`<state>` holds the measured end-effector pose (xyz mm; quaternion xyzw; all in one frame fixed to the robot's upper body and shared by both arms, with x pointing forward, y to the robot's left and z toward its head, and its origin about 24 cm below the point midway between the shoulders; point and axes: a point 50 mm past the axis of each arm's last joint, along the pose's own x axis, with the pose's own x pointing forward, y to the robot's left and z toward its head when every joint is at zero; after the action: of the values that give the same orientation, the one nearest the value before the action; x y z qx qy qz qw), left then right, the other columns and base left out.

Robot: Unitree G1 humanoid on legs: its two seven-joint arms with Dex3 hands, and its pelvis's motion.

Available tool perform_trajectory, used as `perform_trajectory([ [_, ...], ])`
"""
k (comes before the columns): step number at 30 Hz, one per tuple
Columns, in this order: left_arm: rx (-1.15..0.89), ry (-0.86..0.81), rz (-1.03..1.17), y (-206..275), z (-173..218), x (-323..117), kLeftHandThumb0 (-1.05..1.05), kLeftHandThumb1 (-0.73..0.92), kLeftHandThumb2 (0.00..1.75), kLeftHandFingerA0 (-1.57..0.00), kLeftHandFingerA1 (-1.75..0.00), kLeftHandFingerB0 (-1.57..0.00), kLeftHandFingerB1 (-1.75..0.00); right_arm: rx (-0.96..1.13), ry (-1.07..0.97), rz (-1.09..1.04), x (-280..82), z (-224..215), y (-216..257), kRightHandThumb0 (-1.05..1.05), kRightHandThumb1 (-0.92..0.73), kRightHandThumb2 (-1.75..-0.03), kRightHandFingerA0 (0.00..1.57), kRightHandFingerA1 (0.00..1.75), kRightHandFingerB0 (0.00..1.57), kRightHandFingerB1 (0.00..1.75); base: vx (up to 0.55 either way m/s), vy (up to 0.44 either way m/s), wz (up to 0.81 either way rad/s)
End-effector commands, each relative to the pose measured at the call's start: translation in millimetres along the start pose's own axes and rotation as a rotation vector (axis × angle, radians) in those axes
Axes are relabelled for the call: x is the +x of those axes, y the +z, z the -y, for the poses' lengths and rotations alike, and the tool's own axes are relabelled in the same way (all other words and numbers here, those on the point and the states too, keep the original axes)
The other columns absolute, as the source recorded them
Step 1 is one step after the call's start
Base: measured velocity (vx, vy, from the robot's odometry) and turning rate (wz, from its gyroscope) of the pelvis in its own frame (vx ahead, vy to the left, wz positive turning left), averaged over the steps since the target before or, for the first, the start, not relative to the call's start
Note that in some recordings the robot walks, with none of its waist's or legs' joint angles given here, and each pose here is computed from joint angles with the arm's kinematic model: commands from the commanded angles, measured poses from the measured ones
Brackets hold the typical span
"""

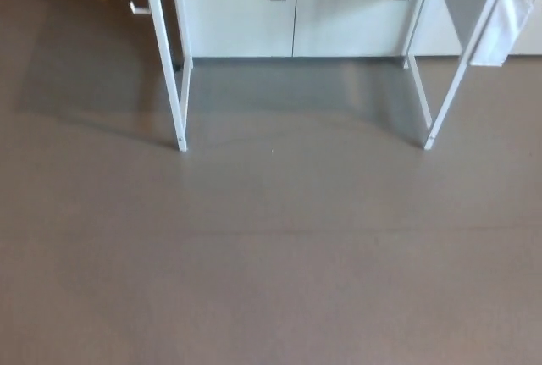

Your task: The robot walk towards a table in front and then clicks the light switch button using the right hand's index finger

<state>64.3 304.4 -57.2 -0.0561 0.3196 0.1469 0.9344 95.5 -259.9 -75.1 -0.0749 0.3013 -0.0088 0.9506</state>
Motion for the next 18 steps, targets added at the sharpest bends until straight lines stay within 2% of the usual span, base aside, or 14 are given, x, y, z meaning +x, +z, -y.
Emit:
perform_trajectory([
  [1, 0.018, 0.013, 0.004, 0.2, -1.7, -0.8, -0.14, 0.73, 0.62, -0.22, -0.37, -0.20, -0.32, -0.011, -0.013, 0.011, 0.5, 5.8, 3.3, -0.19, -0.54, -0.56, 0.55, 0.42, 0.45, 0.38, 0.21, -0.034, 0.17],
  [11, 0.007, 0.025, 0.007, 0.8, 0.2, -2.1, -0.16, 0.71, 0.62, -0.23, -0.39, -0.21, -0.33, -0.028, -0.012, 0.003, -1.8, 4.4, 3.4, -0.20, -0.54, -0.56, 0.54, 0.41, 0.44, 0.38, 0.35, -0.180, 0.28],
  [18, 0.012, 0.011, 0.001, -1.0, -0.5, -3.1, -0.18, 0.71, 0.62, -0.23, -0.38, -0.21, -0.33, -0.012, -0.009, 0.004, -0.5, 4.4, 3.1, -0.18, -0.54, -0.56, 0.55, 0.42, 0.44, 0.38, 0.30, 0.046, -0.16],
])
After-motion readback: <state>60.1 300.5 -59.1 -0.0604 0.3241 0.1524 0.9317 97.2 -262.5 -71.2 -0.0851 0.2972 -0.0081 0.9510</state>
